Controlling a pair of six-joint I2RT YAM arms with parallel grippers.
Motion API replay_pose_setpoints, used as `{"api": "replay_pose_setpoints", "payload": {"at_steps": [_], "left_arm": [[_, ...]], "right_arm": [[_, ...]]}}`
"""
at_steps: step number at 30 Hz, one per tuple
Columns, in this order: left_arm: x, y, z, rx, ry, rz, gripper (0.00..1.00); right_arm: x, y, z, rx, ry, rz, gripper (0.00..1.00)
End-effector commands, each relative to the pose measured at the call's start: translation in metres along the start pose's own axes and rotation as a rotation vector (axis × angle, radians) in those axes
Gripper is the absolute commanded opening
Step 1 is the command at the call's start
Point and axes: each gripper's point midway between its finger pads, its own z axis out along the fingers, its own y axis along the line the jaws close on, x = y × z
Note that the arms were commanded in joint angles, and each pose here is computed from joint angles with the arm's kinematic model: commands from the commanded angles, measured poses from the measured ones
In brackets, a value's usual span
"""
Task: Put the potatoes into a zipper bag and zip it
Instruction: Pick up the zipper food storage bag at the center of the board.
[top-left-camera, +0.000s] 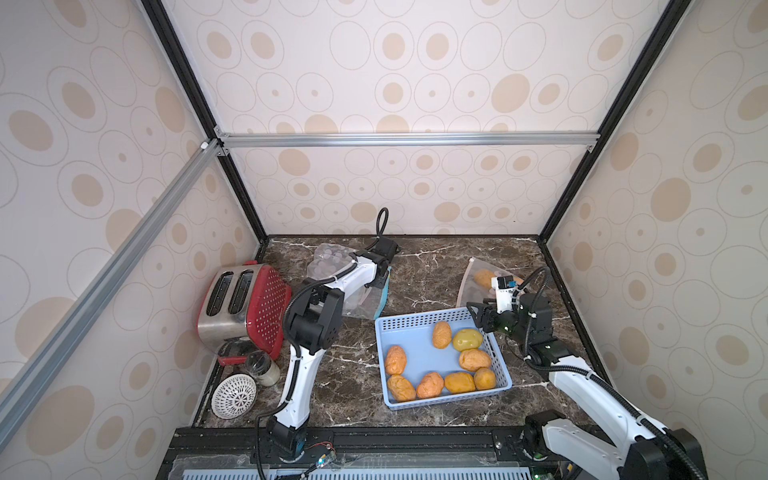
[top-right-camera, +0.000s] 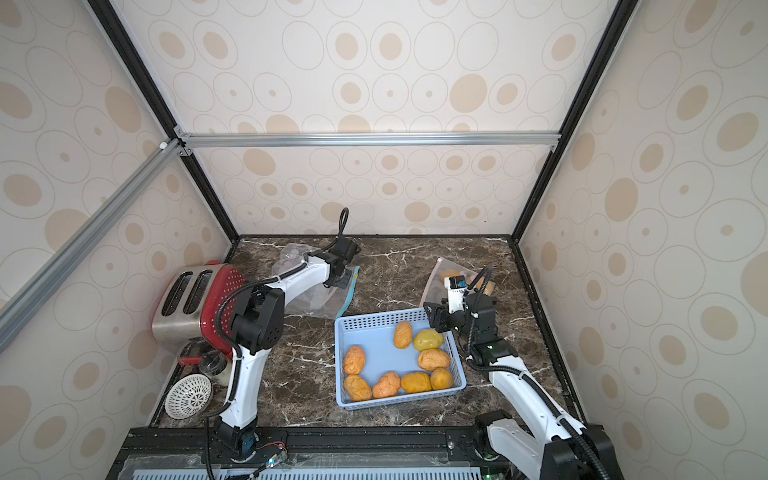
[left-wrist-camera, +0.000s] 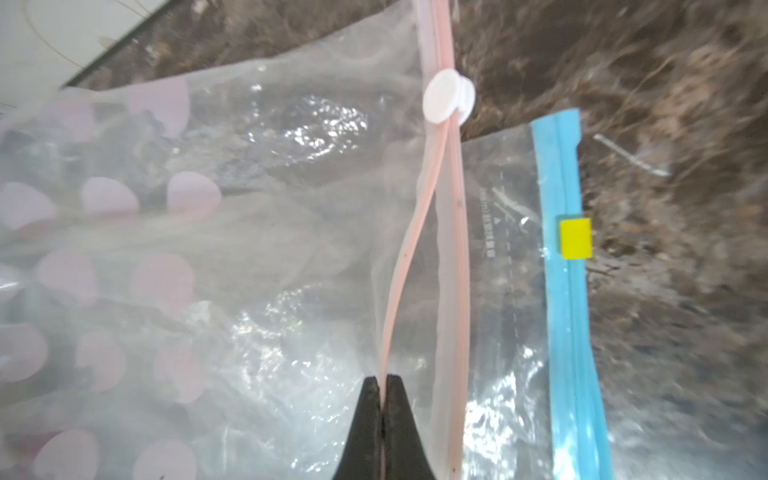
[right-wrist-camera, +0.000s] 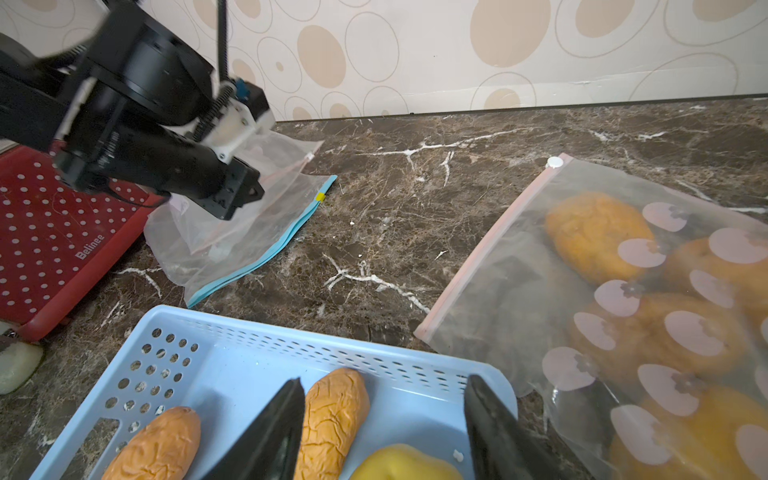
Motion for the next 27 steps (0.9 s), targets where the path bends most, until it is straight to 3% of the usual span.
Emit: {"api": "replay_pose_setpoints", "payload": {"at_steps": [1, 6, 10, 19, 24, 27], "left_arm": [[-0.028, 0.041, -0.062, -0.024, -0.112, -0.05, 0.0], [-0.009, 0.063, -0.107, -0.001, -0.152, -0.043, 0.0], [0.024, 0.089, -0.138, -0.004, -0.161, -0.071, 0.0], [0.085, 0.113, -0.222, 0.157, -0.282, -0.163, 0.0], [0.121, 0.139, -0.236, 0.051, -0.223, -0.186, 0.0], [0.124, 0.133, -0.248, 0.121, -0.263, -0.202, 0.0]], "right_arm": [[-0.001, 0.006, 0.001, -0.025, 0.004, -0.006, 0.6], [-0.002, 0.007, 0.0, -0.027, -0.001, -0.012, 0.59], [-0.002, 0.01, 0.0, -0.037, 0.0, -0.012, 0.59], [-0.002, 0.03, 0.006, -0.114, 0.007, -0.033, 0.57], [0.003, 0.043, 0.012, -0.147, 0.021, -0.056, 0.57], [0.006, 0.048, 0.016, -0.161, 0.037, -0.068, 0.57]]}}
